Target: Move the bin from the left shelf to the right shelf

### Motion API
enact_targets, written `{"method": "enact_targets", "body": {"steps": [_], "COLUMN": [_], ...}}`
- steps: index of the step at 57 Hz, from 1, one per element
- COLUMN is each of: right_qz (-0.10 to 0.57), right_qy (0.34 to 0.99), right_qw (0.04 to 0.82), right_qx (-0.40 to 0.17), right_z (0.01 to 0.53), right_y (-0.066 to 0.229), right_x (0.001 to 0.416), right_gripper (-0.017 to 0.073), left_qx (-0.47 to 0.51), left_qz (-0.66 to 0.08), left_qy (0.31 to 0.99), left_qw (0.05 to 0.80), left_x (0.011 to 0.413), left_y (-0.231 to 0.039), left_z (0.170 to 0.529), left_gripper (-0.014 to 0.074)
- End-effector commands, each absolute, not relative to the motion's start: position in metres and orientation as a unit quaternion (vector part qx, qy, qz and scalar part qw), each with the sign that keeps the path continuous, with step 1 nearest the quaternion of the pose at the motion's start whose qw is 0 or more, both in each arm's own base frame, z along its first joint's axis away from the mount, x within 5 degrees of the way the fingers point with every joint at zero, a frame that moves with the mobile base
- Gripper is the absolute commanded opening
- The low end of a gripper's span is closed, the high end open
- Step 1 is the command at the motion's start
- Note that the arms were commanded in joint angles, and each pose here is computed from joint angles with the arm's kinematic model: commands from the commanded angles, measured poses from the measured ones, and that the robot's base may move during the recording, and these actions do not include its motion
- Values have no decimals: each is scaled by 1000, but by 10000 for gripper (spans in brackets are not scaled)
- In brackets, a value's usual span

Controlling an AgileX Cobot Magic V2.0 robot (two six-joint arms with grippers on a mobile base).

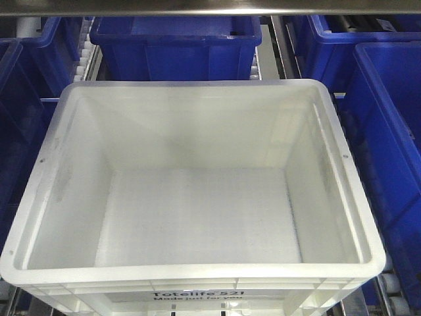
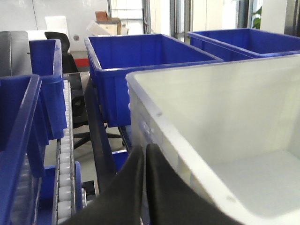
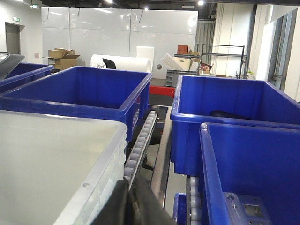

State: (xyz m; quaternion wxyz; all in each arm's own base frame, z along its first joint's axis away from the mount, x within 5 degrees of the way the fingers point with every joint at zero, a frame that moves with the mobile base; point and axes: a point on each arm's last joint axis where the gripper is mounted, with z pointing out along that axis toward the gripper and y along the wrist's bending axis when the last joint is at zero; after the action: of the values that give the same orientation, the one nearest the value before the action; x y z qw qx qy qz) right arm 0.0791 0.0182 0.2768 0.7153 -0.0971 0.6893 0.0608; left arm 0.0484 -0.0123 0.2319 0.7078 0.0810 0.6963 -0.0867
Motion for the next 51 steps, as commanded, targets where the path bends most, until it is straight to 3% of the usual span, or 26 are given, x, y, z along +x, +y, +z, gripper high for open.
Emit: {"method": "enact_targets", "body": {"steps": [1, 14, 51], "right_qz": [49, 50, 50], "right_qy": [661, 661, 661], "right_qw": [744, 743, 744], "right_qx": [-88, -88, -88], "right_z": [292, 291, 291], "right_y": [16, 16, 16], "right_x": [79, 79, 79], "right_gripper": [-8, -8, -8], "left_qx": [74, 70, 72], "left_qz": [-92, -91, -90], "left_qy": [654, 670, 675], "left_qw": [747, 733, 729], "left_x": [47, 54, 55], "left_y": [-12, -13, -13], "left_z": [236, 201, 200], "left_gripper": [-6, -6, -6]}}
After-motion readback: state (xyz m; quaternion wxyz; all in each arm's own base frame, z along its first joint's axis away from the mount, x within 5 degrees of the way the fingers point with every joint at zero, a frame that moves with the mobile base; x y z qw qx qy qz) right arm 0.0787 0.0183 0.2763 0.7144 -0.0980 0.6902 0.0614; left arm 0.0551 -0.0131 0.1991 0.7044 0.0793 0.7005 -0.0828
